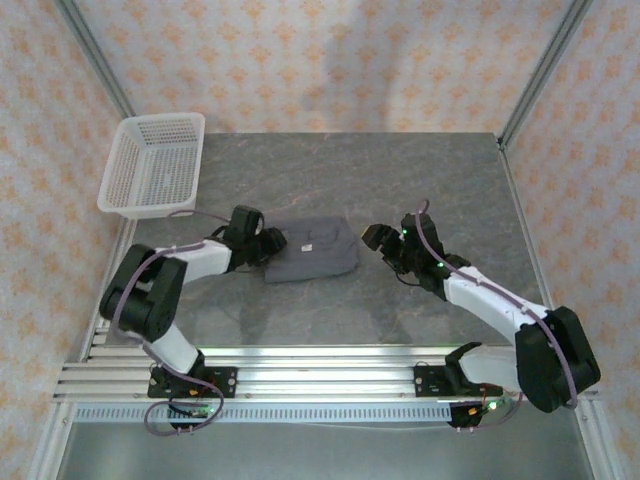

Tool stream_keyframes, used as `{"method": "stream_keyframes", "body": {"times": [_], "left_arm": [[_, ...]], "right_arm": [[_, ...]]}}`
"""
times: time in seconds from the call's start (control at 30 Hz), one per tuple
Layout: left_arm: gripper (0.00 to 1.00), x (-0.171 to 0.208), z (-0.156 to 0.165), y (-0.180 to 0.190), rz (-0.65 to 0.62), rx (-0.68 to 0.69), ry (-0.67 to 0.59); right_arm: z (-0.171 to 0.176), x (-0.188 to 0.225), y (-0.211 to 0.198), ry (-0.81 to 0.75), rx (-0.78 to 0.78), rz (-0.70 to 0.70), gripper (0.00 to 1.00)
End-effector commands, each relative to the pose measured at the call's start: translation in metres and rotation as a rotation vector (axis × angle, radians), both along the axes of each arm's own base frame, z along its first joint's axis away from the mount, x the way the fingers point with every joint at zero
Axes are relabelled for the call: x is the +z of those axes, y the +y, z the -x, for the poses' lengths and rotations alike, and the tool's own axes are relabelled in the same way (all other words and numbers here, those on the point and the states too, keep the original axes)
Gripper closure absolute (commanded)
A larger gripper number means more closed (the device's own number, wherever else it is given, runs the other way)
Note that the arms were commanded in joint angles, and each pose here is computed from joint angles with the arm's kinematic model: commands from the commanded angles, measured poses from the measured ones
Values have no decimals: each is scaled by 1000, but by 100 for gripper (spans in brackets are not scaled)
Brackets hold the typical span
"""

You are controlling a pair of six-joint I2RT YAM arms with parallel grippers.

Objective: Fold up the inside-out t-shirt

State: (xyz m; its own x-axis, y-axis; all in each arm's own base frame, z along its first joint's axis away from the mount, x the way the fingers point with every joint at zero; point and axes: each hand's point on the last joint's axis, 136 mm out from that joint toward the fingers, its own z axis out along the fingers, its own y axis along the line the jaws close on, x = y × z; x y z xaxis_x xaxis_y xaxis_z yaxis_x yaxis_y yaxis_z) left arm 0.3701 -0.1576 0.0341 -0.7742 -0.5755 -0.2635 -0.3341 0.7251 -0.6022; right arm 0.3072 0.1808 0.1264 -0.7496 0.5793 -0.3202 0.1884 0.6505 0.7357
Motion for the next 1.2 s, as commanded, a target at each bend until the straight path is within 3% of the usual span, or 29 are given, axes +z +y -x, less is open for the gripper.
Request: {"method": "stream_keyframes", "body": {"times": [0.0,0.23,0.4,0.6,0.8,1.03,1.17], "left_arm": [[50,12,-16,-56,116,-71,-64],[50,22,-30,-181,166,-230,-121],[43,44,-24,-231,196,-280,-192],[25,108,-22,-181,43,-223,-383],[23,172,10,-133,-154,-304,-562],[25,187,72,-115,-272,-507,-683],[25,192,88,-101,-286,-496,-721]], "right_arm": [[4,5,-6,-10,-34,-11,28],[22,-10,-46,32,-221,24,28],[45,-8,-80,69,-404,-49,26],[68,-22,-82,166,-556,-331,23],[63,-29,-83,171,-568,-310,25],[44,-47,-65,225,-549,-336,28],[23,-44,-57,204,-557,-358,47]]}}
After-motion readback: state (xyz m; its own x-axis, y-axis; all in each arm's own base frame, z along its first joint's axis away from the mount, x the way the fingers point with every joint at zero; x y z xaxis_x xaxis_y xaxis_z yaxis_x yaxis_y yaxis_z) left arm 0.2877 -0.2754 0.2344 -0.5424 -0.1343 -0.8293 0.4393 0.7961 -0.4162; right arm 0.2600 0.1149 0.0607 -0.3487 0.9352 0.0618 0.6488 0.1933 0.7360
